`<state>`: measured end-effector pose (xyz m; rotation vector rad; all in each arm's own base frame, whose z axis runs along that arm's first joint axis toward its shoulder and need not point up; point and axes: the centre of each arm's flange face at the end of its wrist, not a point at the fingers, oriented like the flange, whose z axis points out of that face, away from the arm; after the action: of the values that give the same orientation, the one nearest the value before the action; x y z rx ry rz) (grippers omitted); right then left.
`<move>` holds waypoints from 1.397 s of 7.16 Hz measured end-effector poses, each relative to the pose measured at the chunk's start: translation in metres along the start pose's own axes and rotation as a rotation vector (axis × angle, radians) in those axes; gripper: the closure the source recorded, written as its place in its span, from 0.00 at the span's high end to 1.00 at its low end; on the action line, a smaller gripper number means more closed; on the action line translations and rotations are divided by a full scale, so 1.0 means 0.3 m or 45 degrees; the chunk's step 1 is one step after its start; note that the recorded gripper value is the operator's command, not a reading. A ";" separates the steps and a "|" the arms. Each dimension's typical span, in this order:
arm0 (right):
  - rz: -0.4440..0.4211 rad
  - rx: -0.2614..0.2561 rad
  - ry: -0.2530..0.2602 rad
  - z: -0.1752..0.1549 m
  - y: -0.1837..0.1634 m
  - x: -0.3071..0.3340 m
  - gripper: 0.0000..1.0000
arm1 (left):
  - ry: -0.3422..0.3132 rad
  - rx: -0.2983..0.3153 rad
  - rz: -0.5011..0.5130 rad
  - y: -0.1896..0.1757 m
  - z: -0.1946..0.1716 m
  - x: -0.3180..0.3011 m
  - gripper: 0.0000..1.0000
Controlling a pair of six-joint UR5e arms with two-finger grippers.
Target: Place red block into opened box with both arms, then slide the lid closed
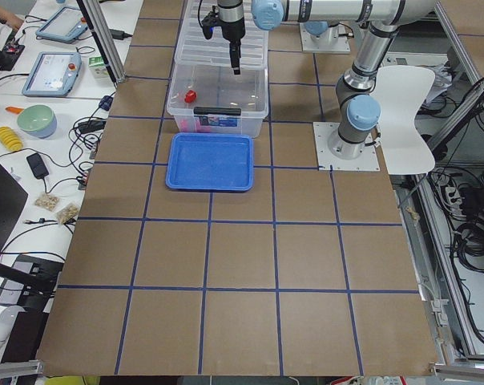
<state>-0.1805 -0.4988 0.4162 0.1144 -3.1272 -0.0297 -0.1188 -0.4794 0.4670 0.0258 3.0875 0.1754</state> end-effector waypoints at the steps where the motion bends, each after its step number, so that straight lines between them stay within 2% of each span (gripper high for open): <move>1: 0.007 0.010 0.009 0.089 0.006 -0.007 1.00 | 0.000 0.005 -0.001 0.005 -0.005 -0.001 1.00; 4: 0.040 0.005 -0.013 0.187 0.011 -0.030 1.00 | 0.003 0.025 -0.011 0.023 -0.027 -0.001 1.00; 7: 0.091 -0.009 -0.028 0.212 -0.009 -0.076 1.00 | -0.004 0.036 -0.015 0.036 -0.040 -0.002 1.00; 10: 0.105 -0.021 -0.031 0.226 -0.073 -0.241 1.00 | -0.006 0.035 -0.014 0.037 -0.038 -0.003 1.00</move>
<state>-0.1076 -0.5142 0.3472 -0.0155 -3.1518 -0.0571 -0.1183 -0.4696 0.4798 0.0100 3.0843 0.1322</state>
